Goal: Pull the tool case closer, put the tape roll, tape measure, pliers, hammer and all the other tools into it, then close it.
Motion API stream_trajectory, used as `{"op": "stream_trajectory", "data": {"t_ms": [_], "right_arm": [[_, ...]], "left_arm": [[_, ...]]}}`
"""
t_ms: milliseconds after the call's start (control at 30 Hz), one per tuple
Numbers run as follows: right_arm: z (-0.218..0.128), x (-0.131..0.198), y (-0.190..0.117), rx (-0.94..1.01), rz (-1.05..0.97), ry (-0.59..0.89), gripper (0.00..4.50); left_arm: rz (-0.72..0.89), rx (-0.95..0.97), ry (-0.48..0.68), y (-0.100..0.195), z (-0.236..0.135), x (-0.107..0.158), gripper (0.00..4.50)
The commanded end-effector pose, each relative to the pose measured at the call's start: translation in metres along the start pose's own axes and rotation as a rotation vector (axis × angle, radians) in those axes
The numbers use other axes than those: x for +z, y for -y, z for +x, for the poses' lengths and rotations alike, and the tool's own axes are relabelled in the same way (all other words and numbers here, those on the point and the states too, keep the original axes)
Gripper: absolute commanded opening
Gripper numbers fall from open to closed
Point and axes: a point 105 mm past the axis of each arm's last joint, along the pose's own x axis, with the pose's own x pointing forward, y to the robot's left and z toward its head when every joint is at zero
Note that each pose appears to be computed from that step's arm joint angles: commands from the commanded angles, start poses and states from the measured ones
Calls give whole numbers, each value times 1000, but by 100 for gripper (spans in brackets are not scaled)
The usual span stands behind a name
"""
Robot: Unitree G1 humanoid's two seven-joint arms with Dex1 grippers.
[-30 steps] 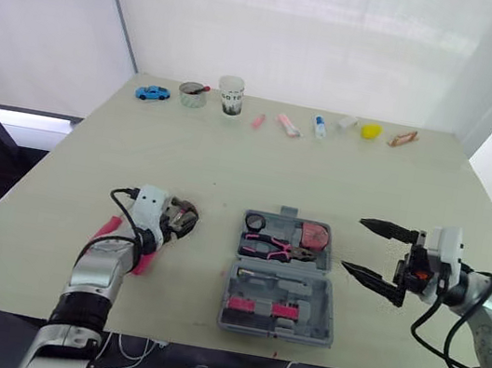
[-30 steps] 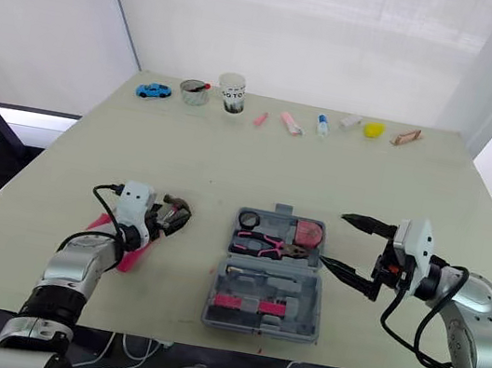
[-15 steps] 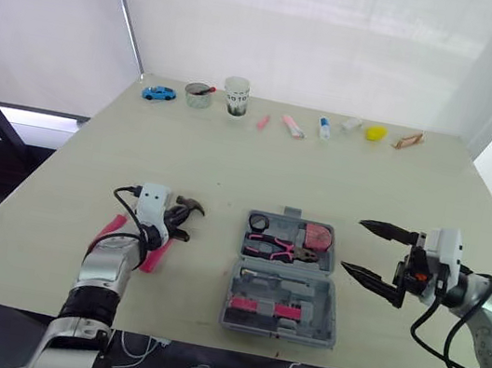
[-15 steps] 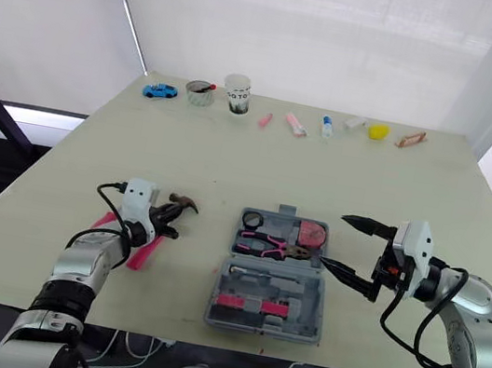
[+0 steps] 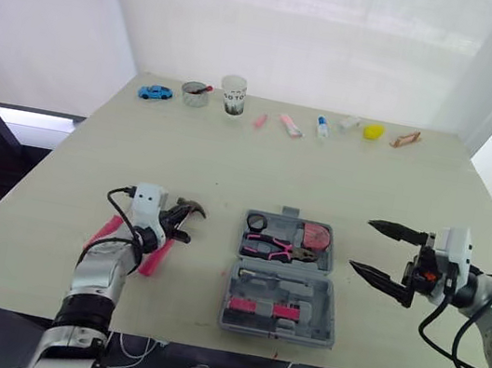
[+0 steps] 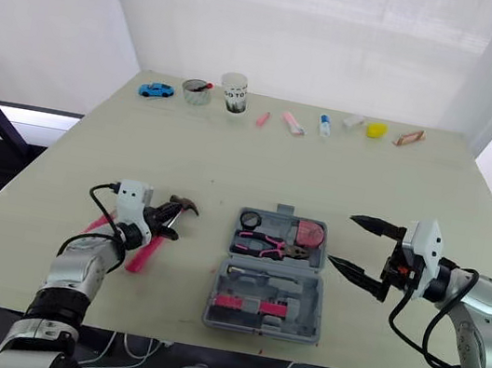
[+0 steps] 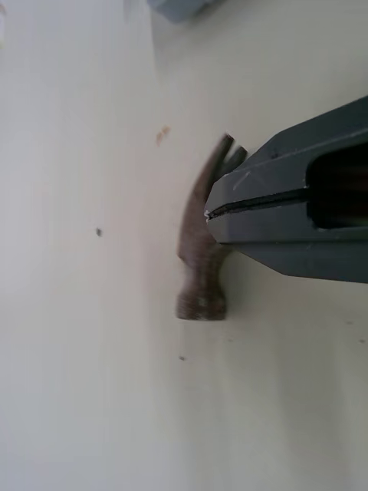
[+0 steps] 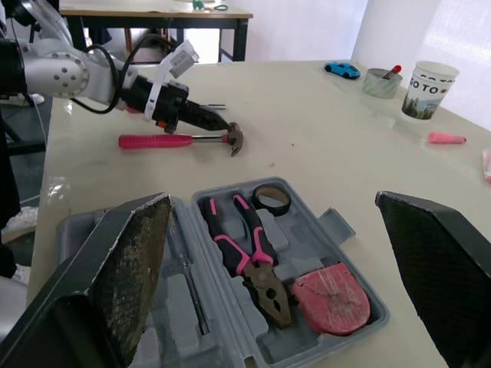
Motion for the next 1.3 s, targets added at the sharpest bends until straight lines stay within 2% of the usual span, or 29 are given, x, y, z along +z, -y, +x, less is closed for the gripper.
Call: {"op": "stream_trajectory", "data": {"t_ms": [33,300,667,767,800,900,933,1000,1067,1100,1300], "right_arm": [[-4,11,-2,-15,-30,37,450],[-9,6,-12,-33,-3,44,450],[-9,8,-14,-33,3,43,450],[-10,10,-14,-22,3,37,450],[-10,10,-14,-13,4,36,450],[-9,11,-13,-1,3,34,450],[-9,11,-13,0,3,34,450],[-9,11,-11,1,2,36,450],[-8,11,-11,5,2,35,450],[-8,11,-11,7,3,35,450],[-9,10,-11,12,2,30,450]], "left_arm": [[95,-125,68,12,-1,31,0],[244,-411,33,37,-19,56,0],[252,-382,33,36,-16,63,0],[156,-237,29,28,-10,54,0],[135,-177,14,24,-9,49,51],[152,-64,1,17,-7,44,165],[169,-27,-5,15,-6,43,228],[173,23,-30,13,-4,37,308],[153,64,-42,11,-3,33,422],[142,66,-46,12,-3,31,445],[86,95,-119,17,0,16,445]]}}
